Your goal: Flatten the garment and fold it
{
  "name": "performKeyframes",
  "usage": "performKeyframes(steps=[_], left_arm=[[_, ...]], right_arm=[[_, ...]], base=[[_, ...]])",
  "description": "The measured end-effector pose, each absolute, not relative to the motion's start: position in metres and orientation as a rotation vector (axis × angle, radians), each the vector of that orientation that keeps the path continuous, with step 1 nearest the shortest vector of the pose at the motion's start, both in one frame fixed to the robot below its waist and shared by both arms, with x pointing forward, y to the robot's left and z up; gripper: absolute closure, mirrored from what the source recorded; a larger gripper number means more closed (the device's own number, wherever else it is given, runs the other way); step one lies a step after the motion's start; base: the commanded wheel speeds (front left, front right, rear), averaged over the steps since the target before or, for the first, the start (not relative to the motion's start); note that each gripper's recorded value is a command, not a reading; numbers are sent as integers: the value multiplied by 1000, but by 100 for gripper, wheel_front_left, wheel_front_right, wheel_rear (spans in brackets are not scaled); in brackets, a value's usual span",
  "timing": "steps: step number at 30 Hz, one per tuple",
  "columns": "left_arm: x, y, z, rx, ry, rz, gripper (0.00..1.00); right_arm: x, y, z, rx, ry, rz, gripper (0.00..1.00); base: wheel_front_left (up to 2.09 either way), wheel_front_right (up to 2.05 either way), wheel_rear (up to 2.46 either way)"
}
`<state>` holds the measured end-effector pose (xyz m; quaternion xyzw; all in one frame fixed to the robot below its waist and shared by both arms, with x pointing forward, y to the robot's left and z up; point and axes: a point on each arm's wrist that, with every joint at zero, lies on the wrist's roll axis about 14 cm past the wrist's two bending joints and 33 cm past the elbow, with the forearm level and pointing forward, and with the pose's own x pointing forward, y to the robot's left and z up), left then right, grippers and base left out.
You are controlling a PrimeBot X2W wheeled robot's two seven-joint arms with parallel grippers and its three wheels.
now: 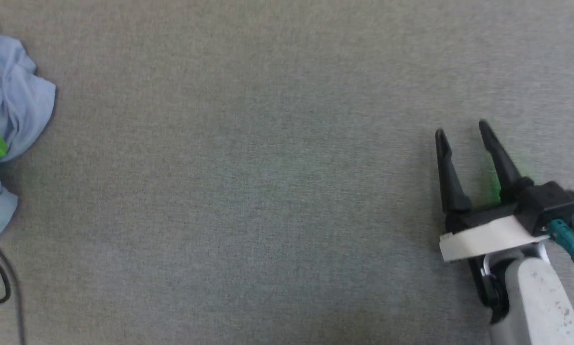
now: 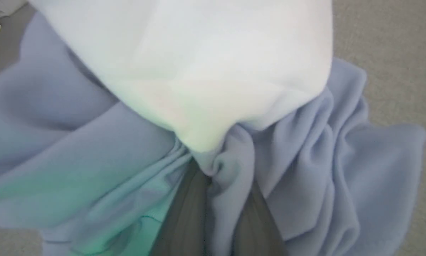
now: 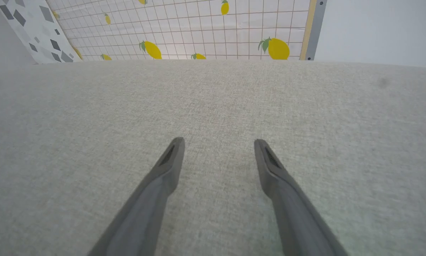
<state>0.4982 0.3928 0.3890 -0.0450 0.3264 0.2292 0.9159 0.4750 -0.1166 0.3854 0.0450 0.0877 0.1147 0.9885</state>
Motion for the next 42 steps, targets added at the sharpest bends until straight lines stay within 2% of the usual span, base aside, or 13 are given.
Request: performKeyframes(steps=[5, 10, 16, 20, 23, 27, 30, 34, 37, 42], left_arm=[[518, 389, 459, 163, 403, 399, 100], [534, 360, 567, 273, 41, 305, 100], [523, 289, 689, 251, -335, 143, 100], [509, 222, 741, 183, -488, -11, 100], [502, 168, 754, 131, -531, -145, 100], [498, 92, 742, 32, -493, -326, 100], [496, 43, 706, -41, -368, -453, 100], [486, -3, 613, -70, -36, -580, 100], [461, -30, 537, -44, 247, -661, 100], [416, -46, 450, 65, 623, -747, 100]], right_arm=[[448, -133, 390, 97, 206, 186, 0], [431, -139, 418, 114, 155, 169, 0], [414, -147, 458, 123, 56, 147, 0], [403, -153, 481, 116, -3, 133, 0], [396, -157, 493, 112, -35, 125, 0], [386, -165, 502, 110, -57, 103, 0], [378, -175, 505, 106, -63, 75, 0], [366, -190, 504, 101, -54, 30, 0], [355, -203, 503, 98, -45, -11, 0], [345, -215, 502, 95, -43, -53, 0]], base=[[0, 0, 0], [0, 0, 0], [0, 0, 0], [0, 0, 0], [0, 0, 0], [0, 0, 0], [0, 0, 0], [0, 0, 0], [0, 0, 0], [0, 0, 0]])
